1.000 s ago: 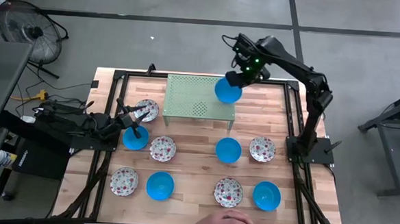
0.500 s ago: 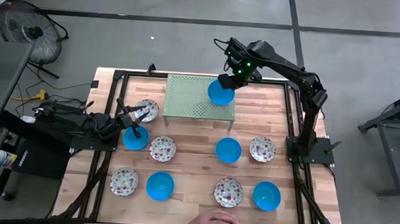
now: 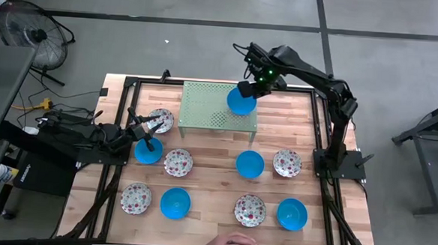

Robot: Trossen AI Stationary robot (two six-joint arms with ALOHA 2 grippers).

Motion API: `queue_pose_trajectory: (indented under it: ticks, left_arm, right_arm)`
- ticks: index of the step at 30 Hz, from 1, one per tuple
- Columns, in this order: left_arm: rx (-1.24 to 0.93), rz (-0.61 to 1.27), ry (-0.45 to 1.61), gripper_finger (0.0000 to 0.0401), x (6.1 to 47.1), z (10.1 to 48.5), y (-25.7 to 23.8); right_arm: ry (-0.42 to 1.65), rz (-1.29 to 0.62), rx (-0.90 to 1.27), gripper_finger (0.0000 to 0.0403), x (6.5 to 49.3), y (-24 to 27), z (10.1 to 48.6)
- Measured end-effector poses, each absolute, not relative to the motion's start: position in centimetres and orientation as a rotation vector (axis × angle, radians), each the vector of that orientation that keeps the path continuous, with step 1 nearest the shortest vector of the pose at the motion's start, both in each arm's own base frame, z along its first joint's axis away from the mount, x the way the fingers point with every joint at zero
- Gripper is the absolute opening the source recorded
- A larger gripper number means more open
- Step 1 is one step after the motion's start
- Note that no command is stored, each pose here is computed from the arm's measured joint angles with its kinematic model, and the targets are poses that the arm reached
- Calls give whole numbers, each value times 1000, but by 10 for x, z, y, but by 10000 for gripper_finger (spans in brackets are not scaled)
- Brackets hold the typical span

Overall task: Pick & Place Mini bowls
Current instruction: Put the blue bowl on the shelf, then stack the blue bowl on the blue bowl on the shelf

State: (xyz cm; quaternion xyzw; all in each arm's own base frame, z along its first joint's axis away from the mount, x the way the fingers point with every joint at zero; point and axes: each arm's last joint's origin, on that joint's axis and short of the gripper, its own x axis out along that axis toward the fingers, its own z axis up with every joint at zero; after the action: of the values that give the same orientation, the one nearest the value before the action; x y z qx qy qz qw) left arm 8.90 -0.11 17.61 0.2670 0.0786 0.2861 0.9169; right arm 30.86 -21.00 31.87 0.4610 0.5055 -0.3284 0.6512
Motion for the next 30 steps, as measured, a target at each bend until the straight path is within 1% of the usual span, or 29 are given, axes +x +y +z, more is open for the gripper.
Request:
queue_pose_trajectory:
  ticks: [9,12,23,30]
  left_arm:
    - [549,589,162,127,89,176,-1]
    - [549,589,162,127,89,176,-1]
    - [549,589,162,127,89,176,-1]
    - [549,589,162,127,89,176,-1]
  right_arm:
    - [1151,-735,1039,0,309,-210,319]
    - [1154,-723,1033,6,309,-210,319]
    - [1159,-689,1035,65,310,-208,319]
    - [1140,-696,1021,86,305,-204,328]
